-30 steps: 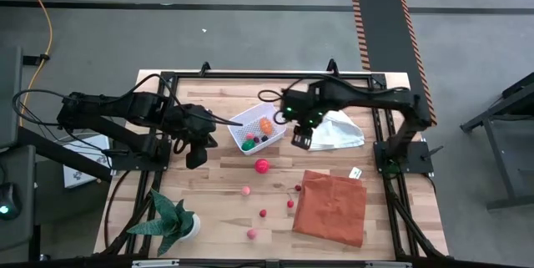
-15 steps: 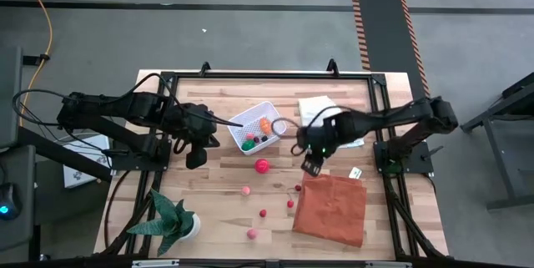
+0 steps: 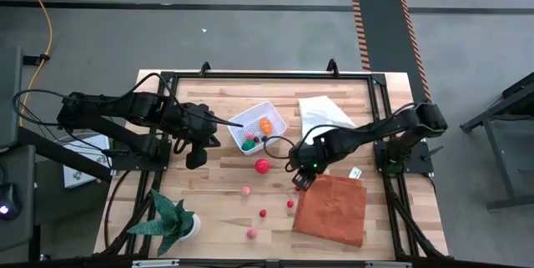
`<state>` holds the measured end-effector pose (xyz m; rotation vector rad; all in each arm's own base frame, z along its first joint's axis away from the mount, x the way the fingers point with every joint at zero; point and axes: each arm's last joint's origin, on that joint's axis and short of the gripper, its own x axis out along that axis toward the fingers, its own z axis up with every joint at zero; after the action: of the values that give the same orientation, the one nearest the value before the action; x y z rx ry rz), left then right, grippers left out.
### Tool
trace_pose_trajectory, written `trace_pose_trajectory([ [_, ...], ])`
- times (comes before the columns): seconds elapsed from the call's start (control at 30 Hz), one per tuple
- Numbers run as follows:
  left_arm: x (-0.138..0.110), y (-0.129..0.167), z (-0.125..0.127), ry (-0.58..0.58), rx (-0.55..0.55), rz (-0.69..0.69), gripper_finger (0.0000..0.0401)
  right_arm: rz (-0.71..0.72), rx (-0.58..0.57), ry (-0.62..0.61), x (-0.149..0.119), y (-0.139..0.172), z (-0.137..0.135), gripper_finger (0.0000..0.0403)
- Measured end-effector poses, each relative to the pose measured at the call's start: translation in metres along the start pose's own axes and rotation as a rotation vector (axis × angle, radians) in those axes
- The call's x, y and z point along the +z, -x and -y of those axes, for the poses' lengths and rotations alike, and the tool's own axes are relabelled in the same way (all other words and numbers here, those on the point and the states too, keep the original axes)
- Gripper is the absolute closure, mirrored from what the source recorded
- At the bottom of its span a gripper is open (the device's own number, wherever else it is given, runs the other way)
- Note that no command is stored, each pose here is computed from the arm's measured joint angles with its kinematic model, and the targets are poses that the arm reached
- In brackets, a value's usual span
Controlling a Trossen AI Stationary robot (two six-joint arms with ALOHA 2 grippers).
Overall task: Pick and placing Produce into tupperware
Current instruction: Put the top red cherry in the basket
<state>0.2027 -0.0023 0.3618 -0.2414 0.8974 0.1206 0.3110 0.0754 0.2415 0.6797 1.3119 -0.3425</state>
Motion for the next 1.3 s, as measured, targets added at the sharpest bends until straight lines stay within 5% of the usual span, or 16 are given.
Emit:
trace_pose_trajectory([
  [0.3,0.0,0.0,0.0,-0.041,-0.003,-0.001,0.0398,0.014,0.036,-0.133,0.0,-0.01,-0.01,0.0252],
  [0.73,-0.001,0.0,0.001,-0.087,-0.045,-0.013,0.0398,0.027,0.054,-0.173,0.001,-0.01,-0.012,0.0252],
  [0.97,-0.001,0.0,0.001,-0.11,-0.044,-0.014,0.0398,0.033,0.056,-0.03,0.0,-0.01,-0.014,0.0252],
  [1.3,0.0,0.0,0.001,-0.103,-0.044,-0.009,0.0398,0.039,0.066,0.401,-0.002,-0.01,-0.016,0.0252],
])
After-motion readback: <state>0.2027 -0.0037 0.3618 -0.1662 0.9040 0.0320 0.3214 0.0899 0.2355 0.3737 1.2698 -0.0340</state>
